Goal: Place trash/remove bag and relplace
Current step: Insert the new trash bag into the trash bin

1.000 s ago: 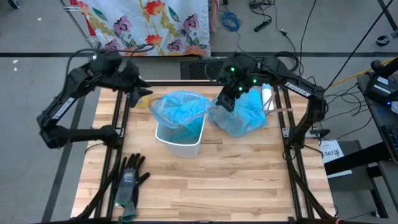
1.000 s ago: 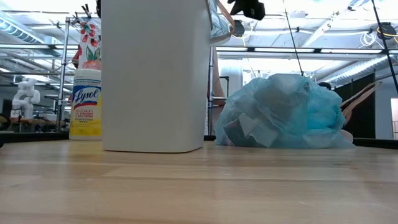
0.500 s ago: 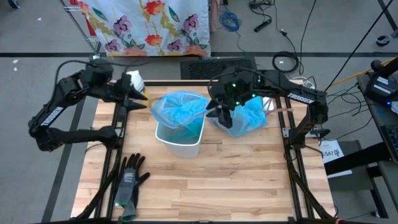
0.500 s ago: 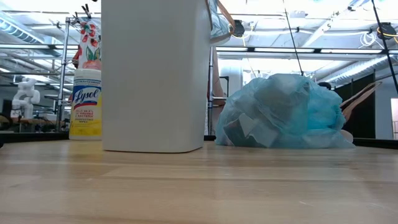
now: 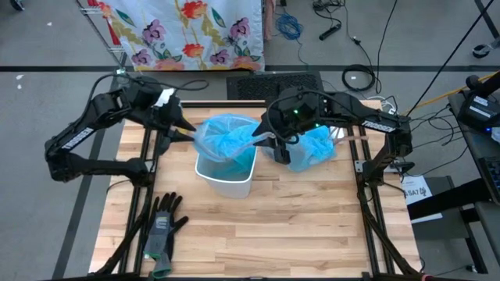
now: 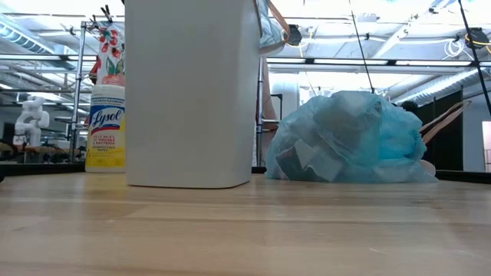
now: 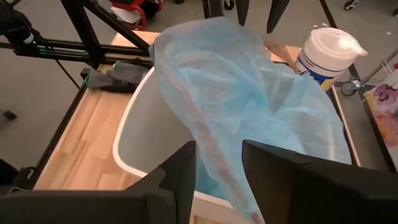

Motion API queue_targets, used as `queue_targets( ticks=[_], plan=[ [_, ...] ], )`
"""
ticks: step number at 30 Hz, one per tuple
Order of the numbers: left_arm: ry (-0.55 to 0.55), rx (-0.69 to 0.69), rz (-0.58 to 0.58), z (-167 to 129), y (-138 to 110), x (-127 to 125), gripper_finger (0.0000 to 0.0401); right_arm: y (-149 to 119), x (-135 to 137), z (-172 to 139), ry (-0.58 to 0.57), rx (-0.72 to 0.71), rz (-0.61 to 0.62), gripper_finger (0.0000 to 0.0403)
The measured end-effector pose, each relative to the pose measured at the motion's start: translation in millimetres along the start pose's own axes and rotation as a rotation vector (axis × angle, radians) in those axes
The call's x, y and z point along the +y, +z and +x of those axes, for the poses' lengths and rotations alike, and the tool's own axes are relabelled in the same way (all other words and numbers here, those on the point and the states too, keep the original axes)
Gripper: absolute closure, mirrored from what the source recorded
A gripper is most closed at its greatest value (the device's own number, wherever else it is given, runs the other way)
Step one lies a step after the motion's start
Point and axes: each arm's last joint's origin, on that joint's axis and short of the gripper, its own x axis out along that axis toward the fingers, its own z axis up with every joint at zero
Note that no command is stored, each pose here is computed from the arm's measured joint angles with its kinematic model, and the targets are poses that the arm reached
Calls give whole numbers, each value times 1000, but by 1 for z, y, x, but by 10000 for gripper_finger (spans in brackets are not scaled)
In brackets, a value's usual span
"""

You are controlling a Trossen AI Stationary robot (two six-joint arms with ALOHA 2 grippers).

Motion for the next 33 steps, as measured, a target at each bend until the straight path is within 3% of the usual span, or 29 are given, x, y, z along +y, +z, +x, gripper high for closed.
queue_targets(
  ticks=[22,33],
  plan=[
    [-141,30,80,12,4,-22,239,-2,10,20,40,38,-43,298],
    [-181,51,100,19,5,-27,244,-9,9,40,48,120,2,311]
  ],
)
